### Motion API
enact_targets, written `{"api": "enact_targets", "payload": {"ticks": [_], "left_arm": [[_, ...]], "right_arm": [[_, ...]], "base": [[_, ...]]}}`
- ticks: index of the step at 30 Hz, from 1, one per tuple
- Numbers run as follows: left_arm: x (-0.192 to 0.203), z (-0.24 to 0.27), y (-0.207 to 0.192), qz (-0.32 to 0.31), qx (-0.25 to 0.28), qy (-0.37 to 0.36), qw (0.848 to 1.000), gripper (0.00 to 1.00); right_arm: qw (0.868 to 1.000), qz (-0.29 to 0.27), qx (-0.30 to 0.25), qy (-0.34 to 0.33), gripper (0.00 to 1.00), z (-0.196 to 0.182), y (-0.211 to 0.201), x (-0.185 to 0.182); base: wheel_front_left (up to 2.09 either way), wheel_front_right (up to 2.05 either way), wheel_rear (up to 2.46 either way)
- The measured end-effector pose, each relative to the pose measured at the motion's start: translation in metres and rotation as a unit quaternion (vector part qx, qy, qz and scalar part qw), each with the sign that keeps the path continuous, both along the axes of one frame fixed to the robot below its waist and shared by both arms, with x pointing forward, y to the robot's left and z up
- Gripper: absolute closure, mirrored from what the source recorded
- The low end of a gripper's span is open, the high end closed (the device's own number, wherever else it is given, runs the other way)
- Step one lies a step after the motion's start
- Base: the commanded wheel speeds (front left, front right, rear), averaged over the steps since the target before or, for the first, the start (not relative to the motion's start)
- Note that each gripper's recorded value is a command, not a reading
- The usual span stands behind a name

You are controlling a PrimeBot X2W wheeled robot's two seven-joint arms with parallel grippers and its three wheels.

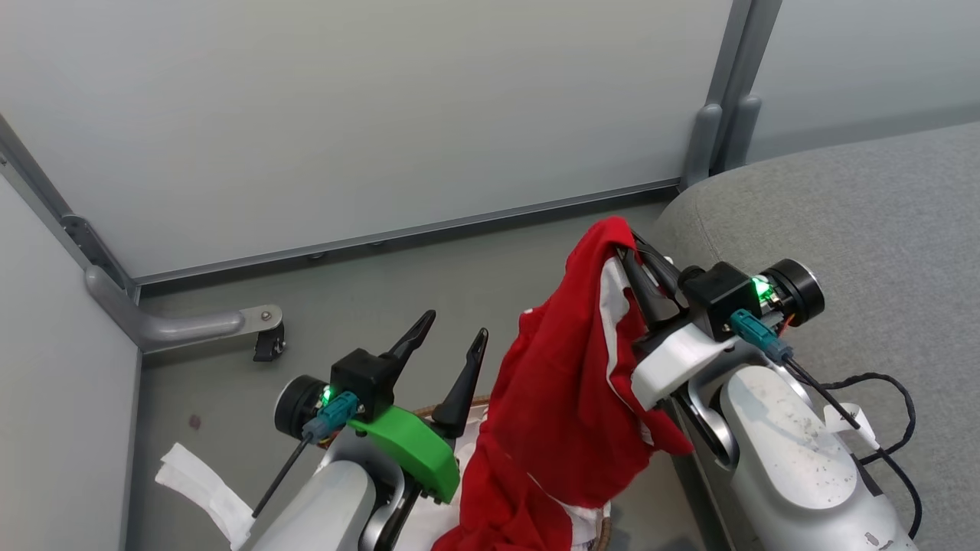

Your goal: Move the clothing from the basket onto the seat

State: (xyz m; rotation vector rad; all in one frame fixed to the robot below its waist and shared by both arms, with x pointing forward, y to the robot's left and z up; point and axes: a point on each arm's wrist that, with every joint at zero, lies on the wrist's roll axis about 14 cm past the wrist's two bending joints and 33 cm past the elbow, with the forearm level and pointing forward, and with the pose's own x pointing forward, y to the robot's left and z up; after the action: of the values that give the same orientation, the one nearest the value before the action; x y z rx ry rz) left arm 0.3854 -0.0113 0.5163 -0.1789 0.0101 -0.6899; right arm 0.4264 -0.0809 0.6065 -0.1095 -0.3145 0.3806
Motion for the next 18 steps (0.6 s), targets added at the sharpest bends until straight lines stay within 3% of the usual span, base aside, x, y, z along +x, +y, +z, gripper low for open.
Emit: {"api": "enact_targets", "payload": {"ticks": [9, 18], "left_arm": [[-0.011, -0.016, -0.004, 0.007, -0.005, 0.02, 1.0, 0.0], [-0.021, -0.019, -0.041, -0.044, -0.011, 0.026, 0.999, 0.0]], "right_arm": [[0.999, -0.033, 0.005, -0.004, 1.0, 0.003, -0.022, 0.003], [0.995, -0.101, -0.006, -0.016, 1.0, 0.009, -0.072, -0.004]], "base": [[0.0, 0.0, 0.0], [0.0, 0.0, 0.0]]}}
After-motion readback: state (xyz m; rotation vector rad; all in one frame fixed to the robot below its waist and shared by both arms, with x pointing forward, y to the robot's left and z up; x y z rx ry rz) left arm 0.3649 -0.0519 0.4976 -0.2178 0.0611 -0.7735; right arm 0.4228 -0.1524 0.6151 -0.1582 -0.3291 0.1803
